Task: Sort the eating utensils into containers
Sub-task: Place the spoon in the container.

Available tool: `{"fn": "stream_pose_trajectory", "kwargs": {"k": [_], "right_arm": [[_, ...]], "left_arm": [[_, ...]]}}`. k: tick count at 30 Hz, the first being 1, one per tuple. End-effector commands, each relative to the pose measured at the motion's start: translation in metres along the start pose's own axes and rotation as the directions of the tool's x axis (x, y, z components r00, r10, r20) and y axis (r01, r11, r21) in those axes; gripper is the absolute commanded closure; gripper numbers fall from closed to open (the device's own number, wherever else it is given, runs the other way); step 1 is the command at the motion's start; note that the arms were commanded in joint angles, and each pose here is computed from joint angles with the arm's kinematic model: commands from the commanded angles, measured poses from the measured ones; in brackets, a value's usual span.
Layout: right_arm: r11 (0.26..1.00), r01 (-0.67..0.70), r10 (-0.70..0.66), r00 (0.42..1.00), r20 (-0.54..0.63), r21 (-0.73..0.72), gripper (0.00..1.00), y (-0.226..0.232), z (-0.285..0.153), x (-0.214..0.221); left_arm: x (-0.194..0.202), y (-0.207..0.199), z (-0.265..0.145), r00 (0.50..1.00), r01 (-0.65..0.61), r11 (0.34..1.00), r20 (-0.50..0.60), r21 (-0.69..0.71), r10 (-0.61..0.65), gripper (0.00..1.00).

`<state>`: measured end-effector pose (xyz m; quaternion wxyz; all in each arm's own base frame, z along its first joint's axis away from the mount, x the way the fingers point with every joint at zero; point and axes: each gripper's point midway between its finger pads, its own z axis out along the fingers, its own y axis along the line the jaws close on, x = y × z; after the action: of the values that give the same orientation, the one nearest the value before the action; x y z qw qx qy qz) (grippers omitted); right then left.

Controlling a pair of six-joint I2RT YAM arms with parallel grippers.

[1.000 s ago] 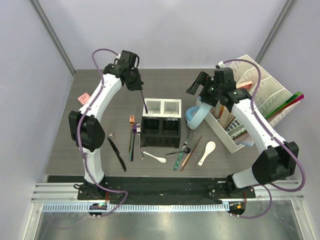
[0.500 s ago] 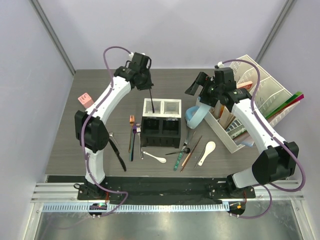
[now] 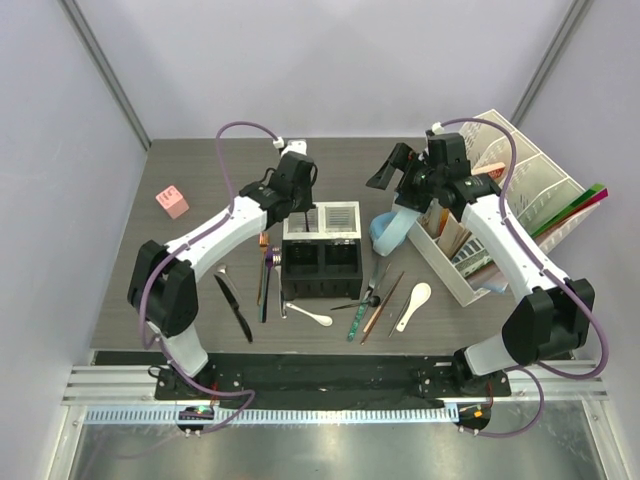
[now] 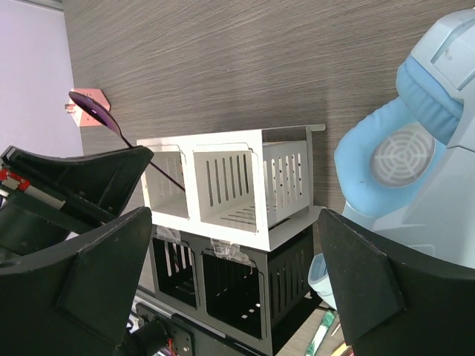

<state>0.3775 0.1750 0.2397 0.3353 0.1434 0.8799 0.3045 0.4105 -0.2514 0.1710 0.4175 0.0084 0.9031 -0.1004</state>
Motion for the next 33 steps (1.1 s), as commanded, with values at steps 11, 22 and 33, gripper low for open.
{"fn": "stream_pose_trajectory", "kwargs": {"k": [11, 22, 33], "right_arm": [[0.998, 0.018, -0.015, 0.999, 0.052, -0.055, 0.0, 0.023, 0.001, -0.011], [0.999, 0.029, -0.027, 0.999, 0.041, -0.046, 0.0, 0.024, 0.007, -0.005], [0.999, 0.035, -0.034, 0.999, 0.032, -0.038, 0.0, 0.019, 0.009, 0.001]], "left_arm": [[-0.008, 0.03, -0.019, 0.989, -0.106, 0.987, 0.092, -0.119, 0.117, 0.65], [-0.03, 0.052, -0.048, 0.976, -0.061, 0.976, 0.192, -0.211, 0.102, 0.3], [-0.024, 0.052, -0.033, 0.984, -0.076, 0.972, 0.14, -0.224, 0.109, 0.3]]}}
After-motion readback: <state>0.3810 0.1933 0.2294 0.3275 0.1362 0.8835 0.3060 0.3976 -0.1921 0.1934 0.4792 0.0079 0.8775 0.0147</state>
